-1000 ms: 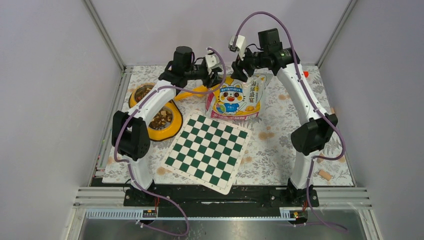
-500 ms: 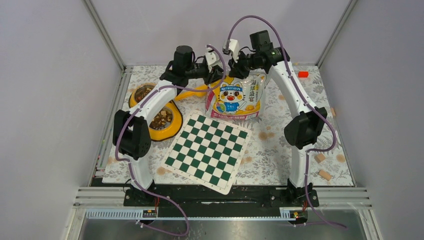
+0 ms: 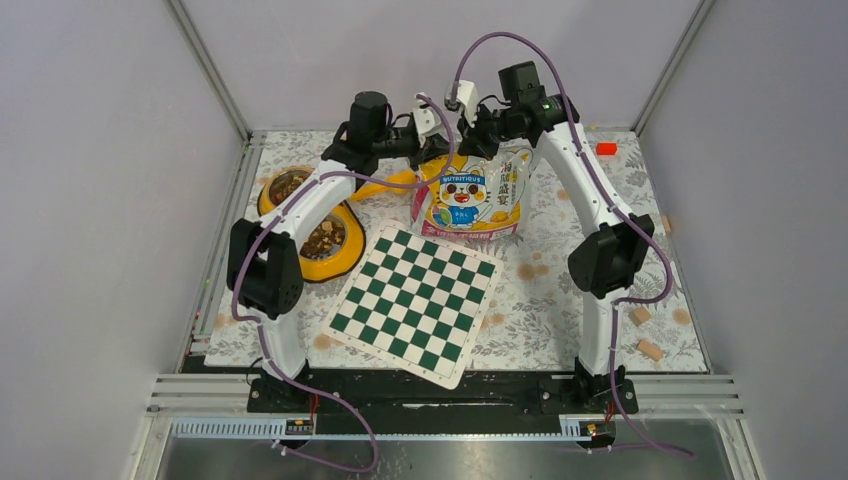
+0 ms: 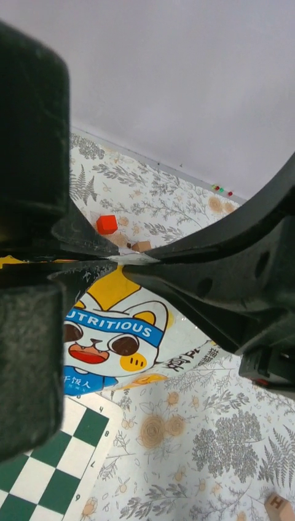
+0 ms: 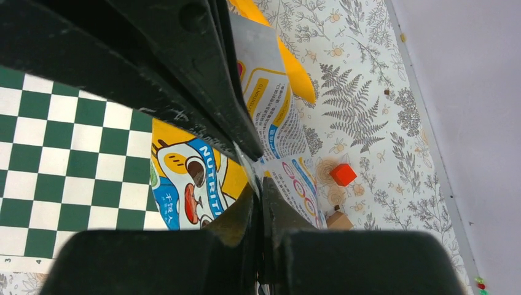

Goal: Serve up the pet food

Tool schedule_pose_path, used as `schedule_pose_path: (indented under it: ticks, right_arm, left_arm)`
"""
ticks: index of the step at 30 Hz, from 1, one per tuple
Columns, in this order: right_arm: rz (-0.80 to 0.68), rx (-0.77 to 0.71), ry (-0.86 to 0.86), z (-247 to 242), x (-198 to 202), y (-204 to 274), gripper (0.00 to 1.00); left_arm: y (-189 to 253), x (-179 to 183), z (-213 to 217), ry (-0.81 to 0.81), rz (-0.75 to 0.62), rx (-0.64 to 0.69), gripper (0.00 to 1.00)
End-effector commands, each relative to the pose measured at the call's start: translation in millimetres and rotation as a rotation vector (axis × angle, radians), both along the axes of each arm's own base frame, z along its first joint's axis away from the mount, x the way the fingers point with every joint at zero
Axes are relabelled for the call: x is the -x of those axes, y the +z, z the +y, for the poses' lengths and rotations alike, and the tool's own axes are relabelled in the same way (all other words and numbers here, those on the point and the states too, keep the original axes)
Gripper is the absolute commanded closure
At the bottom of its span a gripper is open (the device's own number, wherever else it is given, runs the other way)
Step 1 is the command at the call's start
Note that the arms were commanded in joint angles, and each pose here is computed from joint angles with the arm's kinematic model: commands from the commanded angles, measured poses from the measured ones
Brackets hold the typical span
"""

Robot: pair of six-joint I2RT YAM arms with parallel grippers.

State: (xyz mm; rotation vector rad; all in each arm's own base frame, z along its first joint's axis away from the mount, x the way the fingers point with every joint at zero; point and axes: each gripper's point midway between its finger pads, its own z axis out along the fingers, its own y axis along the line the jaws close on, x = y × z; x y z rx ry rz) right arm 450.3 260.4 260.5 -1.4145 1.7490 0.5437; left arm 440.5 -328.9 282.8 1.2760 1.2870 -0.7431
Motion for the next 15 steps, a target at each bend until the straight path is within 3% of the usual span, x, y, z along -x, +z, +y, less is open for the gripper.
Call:
schedule_pose_path:
  ticks: [1, 7, 15]
  right_arm:
    - [-0.090, -0.024, 0.008, 1, 2, 33, 1.00]
    - [-0.057, 0.010, -0.146, -24, -9, 31, 0.94]
    - [-0.117, 0.138, -0.327, -101, -19, 33, 0.94]
  left_arm:
    - [6, 1, -5, -0.024, -0.032, -0.005, 1.00]
    - [1, -4, 24, 0.027, -0.068, -0.087, 1.00]
    - [-2, -10, 71, 0.081, -0.093, -0.158, 1.00]
